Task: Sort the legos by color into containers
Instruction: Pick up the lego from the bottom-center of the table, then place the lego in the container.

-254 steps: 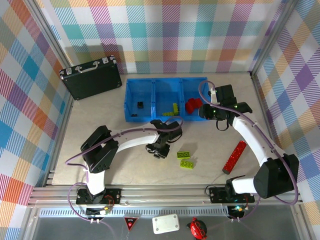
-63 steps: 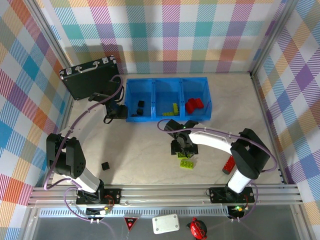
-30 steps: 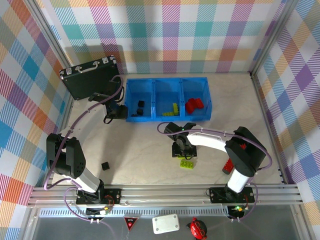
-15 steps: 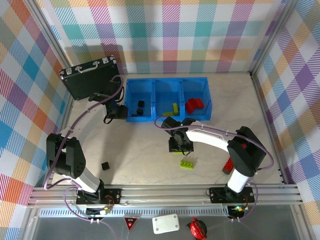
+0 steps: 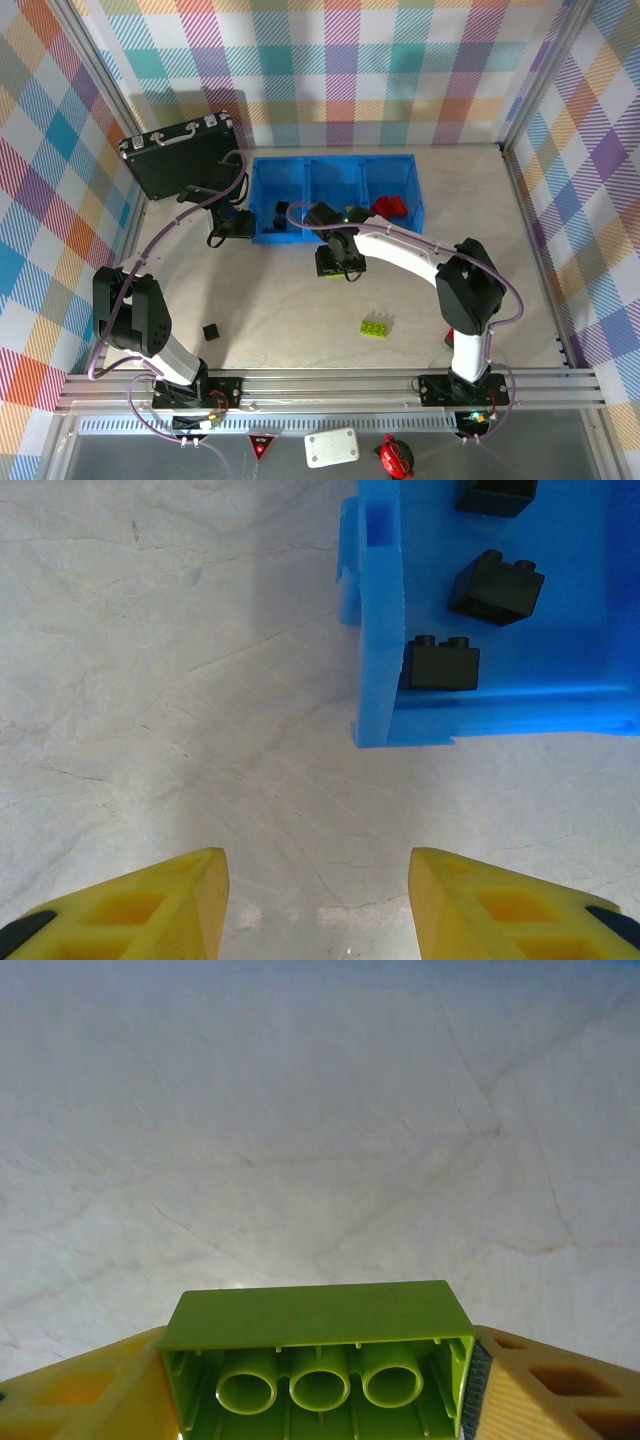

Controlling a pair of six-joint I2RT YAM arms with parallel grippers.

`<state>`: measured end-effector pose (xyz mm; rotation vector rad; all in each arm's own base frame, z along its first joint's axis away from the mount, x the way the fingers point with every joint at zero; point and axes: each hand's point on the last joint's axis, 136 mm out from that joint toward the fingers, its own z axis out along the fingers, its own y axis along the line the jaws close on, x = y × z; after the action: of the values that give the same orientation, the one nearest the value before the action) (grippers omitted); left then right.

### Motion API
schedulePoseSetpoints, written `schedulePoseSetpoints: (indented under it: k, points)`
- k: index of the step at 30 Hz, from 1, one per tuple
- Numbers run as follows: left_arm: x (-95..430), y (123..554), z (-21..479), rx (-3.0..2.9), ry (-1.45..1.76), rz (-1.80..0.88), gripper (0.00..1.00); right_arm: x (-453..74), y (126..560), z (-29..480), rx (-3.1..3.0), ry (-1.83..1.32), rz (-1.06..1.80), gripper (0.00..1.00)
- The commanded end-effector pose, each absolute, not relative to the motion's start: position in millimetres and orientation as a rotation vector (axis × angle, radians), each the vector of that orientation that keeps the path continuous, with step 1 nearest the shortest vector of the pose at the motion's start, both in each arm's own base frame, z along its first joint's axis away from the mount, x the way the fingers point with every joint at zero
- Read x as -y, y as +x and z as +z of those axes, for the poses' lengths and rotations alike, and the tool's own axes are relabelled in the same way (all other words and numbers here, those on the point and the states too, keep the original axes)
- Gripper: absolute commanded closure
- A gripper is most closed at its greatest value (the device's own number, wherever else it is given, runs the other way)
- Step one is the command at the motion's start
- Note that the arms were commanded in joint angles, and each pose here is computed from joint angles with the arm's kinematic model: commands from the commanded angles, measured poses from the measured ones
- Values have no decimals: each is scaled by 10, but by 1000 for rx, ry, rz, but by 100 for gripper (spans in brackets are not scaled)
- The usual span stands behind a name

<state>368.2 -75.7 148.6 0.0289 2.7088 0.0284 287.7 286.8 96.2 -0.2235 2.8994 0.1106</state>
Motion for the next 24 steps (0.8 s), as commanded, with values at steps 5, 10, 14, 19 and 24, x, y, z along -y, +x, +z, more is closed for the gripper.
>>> schedulePoseSetpoints:
  k: [5,10,14,19,24]
  points:
    - [683,3642,1534,-2702,29,52,50,-2890,3315,1212,-2858,-245,133,34]
    - [673,3635,1541,-2699,30,58,50,-2920,3592,1302,-2833,-229,163,34]
    - [674,3636,1549,-2696,30,56,50,-2921,3777,1303,-2834,-210,189,34]
    - [680,3635,1531,-2703,31,55,50,-2944,3965,1236,-2844,-198,204,35]
    - [674,3638,1535,-2702,32,59,50,-3006,4119,1119,-2861,-193,228,35]
